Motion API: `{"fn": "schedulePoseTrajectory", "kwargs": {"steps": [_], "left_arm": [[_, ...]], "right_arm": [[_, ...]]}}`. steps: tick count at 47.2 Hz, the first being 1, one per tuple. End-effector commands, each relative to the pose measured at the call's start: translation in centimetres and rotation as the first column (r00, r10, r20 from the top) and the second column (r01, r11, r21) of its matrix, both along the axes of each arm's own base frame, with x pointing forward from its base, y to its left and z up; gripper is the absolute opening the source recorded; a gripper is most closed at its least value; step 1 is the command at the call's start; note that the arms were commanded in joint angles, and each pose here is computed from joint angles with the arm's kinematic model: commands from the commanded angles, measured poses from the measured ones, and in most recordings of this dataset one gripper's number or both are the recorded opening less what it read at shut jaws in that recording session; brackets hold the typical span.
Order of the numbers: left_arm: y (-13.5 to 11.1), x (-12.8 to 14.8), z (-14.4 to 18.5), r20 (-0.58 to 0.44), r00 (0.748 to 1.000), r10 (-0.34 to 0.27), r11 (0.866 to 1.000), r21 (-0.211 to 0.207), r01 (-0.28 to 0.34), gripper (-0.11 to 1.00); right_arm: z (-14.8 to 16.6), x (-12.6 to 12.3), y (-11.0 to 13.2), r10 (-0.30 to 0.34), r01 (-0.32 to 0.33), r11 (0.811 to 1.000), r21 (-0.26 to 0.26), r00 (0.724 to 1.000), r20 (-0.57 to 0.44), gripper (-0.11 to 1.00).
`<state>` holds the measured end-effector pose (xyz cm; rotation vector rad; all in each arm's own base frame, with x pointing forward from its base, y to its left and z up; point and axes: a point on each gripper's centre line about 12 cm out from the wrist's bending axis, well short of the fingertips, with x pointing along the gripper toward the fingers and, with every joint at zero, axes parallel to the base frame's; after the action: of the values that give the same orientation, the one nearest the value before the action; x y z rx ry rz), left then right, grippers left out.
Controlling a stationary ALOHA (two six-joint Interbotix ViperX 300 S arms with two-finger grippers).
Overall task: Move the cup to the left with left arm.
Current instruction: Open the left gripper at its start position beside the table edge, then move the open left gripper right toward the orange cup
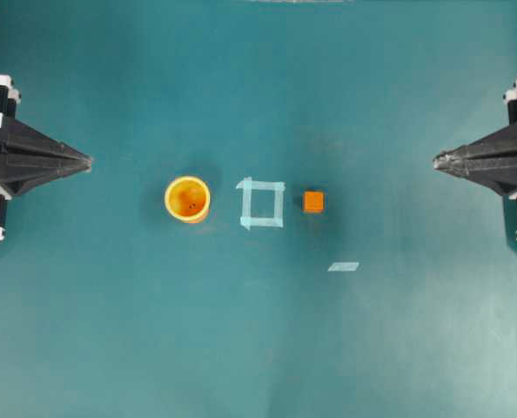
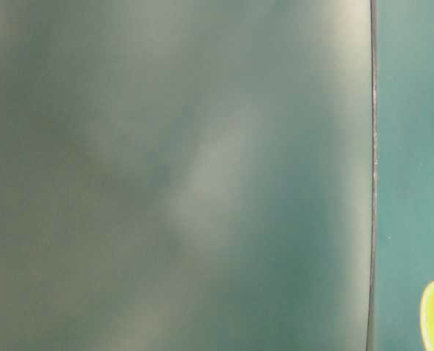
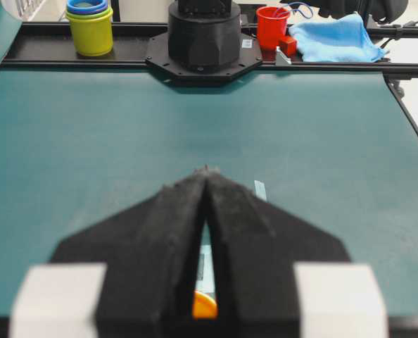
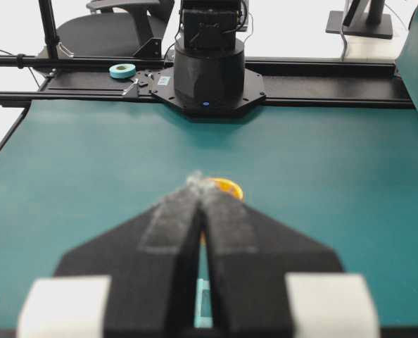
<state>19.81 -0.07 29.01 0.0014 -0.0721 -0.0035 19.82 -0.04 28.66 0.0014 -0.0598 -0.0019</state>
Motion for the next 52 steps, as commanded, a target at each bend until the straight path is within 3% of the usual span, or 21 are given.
{"fn": "schedulePoseTrajectory", "kwargs": {"steps": [1,35,41,52], "left_arm": [[0.1,0.2,0.4,-0.003,1.000,0.004,1.000,0.017,-0.004,0.00],[0.1,0.5,-0.3,-0.047,0.999,0.004,1.000,0.020,-0.003,0.04],[0.1,0.9,-0.9,-0.075,0.997,0.004,1.000,0.020,-0.002,0.20],[0.1,2.3,-3.5,-0.186,0.983,0.004,1.000,0.021,0.000,0.73]], "right_arm": [[1.6,0.3,0.0,0.002,-0.002,1.000,0.003,0.999,0.041,-0.01],[1.8,0.5,0.0,0.001,-0.001,1.000,-0.002,1.000,-0.017,0.00],[1.8,0.5,0.0,0.001,-0.002,1.000,-0.003,1.000,-0.018,0.00],[2.1,0.4,0.0,0.001,-0.001,1.000,-0.015,1.000,-0.008,0.00]]}}
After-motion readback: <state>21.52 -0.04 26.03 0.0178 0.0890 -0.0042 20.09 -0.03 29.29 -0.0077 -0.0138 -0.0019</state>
